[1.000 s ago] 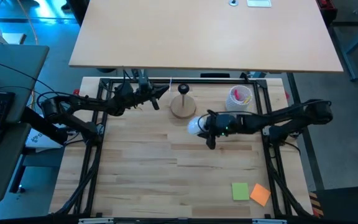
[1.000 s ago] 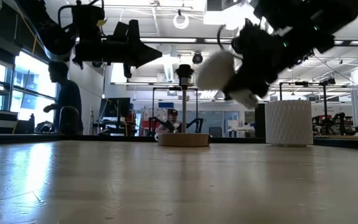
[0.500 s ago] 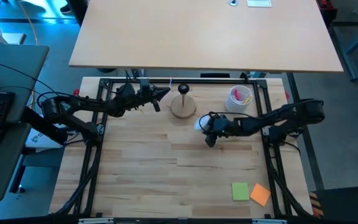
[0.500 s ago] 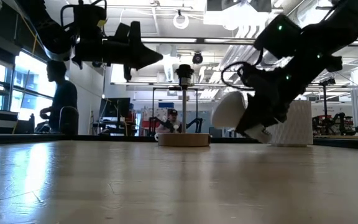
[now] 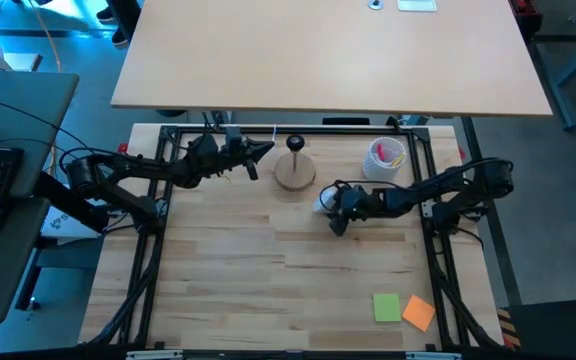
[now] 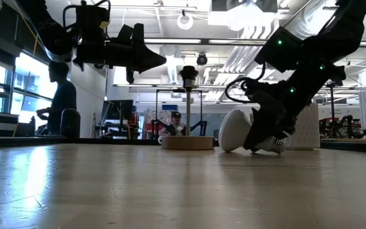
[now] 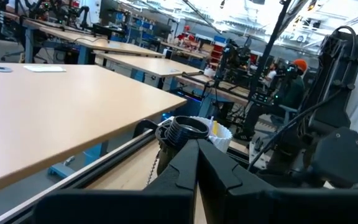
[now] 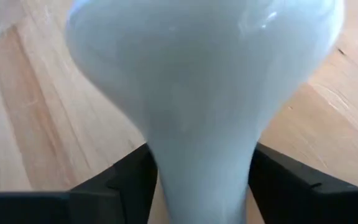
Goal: Screw lightbulb
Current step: Remove the white lightbulb from the desk lamp, then return to Home Position
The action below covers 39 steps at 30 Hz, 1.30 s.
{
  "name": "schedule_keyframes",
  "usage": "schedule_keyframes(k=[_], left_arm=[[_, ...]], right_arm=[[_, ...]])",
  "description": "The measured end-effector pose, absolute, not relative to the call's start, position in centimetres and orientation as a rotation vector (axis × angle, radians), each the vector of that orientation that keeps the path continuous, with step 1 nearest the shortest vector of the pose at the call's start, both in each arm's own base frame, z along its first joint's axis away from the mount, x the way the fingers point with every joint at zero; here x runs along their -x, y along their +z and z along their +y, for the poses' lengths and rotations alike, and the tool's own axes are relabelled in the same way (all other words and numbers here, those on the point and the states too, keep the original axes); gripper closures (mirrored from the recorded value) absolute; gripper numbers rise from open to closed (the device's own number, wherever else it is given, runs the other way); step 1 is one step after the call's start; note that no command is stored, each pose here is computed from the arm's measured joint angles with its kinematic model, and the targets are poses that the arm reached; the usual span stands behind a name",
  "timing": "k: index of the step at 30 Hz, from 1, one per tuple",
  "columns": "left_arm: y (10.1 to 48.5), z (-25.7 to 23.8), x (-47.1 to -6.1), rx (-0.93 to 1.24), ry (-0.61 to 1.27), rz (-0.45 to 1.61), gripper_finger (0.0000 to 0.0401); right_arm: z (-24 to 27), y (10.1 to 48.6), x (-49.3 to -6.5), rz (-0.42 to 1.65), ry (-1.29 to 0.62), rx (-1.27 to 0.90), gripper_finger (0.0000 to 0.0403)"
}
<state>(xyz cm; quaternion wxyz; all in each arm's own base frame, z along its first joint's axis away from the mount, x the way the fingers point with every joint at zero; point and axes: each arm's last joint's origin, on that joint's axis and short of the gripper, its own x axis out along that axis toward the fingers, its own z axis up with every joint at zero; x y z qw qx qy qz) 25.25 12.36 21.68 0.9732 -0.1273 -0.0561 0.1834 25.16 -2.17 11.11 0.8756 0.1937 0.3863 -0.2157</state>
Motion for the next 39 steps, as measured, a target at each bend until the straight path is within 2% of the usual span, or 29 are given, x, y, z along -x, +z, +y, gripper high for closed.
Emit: schedule_keyframes(k=[5,17,31,39], left_arm=[[21.7,12.4,-25.2,0.257,0.370,-0.112,0.0401],[21.9,12.3,-25.1,0.274,0.368,-0.107,0.0401],[26.4,9.7,-20.9,0.228,0.360,-0.046,0.0401],[28.4,7.2,-17.6,0.133,0.386,-0.010,0.0401]], right_arm=[[-2.9,12.3,-24.8,0.789,-0.420,-0.396,0.0157],[-3.7,16.7,-21.5,0.787,-0.420,-0.320,0.0155],[-2.9,22.7,-17.7,0.509,-0.367,-0.330,0.0155],[-3.7,25.9,-16.6,0.316,-0.048,-0.227,0.0155]])
